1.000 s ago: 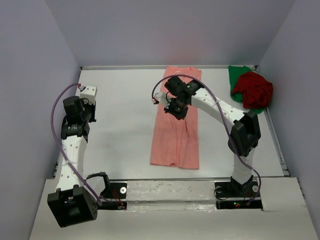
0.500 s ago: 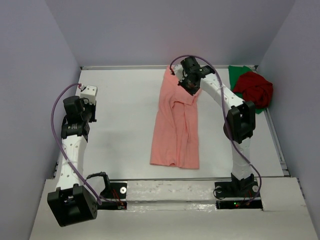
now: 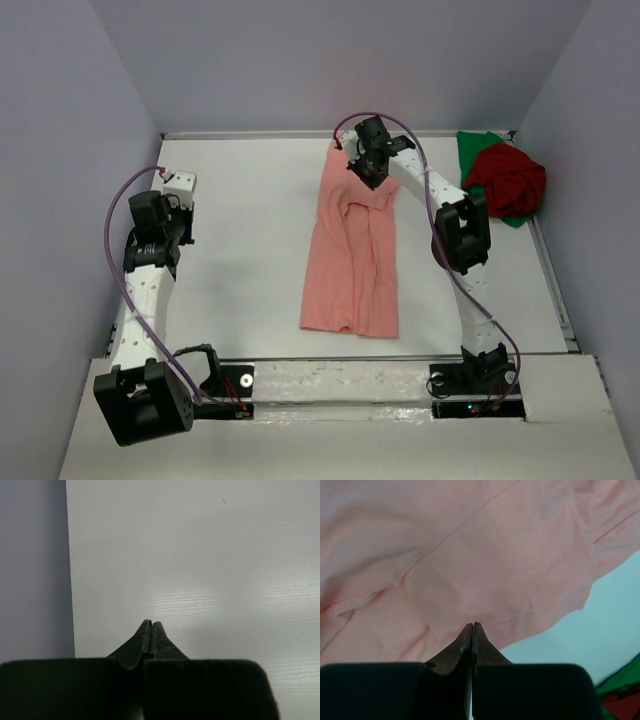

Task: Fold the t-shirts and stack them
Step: Rotate the tshirt 90 degrees

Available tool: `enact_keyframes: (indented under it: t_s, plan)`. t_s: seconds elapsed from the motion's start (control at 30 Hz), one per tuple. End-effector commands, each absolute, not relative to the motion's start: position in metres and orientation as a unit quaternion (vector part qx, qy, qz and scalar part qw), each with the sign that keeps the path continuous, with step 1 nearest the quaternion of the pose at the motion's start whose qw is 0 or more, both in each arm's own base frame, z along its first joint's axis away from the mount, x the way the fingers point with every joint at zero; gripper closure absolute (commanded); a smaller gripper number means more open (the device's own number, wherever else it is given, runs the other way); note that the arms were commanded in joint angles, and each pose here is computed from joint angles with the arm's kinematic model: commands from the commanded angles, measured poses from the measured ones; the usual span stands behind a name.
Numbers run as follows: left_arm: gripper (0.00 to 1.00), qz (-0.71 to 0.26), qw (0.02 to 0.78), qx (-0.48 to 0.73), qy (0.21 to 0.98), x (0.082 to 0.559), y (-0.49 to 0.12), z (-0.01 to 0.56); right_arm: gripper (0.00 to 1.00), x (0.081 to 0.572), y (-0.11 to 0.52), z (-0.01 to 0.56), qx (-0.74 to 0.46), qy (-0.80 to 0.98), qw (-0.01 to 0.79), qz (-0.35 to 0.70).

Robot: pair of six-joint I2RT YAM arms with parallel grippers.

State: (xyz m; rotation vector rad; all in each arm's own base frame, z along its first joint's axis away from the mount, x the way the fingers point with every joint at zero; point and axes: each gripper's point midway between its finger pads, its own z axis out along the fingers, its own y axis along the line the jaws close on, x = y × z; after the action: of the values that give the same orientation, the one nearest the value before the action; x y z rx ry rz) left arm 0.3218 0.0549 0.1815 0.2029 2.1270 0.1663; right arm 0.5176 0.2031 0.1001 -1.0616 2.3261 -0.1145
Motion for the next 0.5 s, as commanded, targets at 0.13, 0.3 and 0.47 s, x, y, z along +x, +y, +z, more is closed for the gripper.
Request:
enact_keyframes:
  t_s: [0.13,0.3,0.47]
  plan:
    - [1.00,0.074,0.497,0.083,0.861,0.331,0.058,0.201,1.00,0.545,0.201,0.080,-0.382,0.874,0.299,-0.036]
    - [1.00,0.073,0.493,0.083,0.863,0.330,0.058,0.197,1.00,0.551,0.195,0.070,-0.377,0.877,0.294,-0.043]
    - [1.00,0.073,0.492,0.084,0.863,0.330,0.058,0.197,1.00,0.552,0.193,0.061,-0.380,0.879,0.286,-0.034]
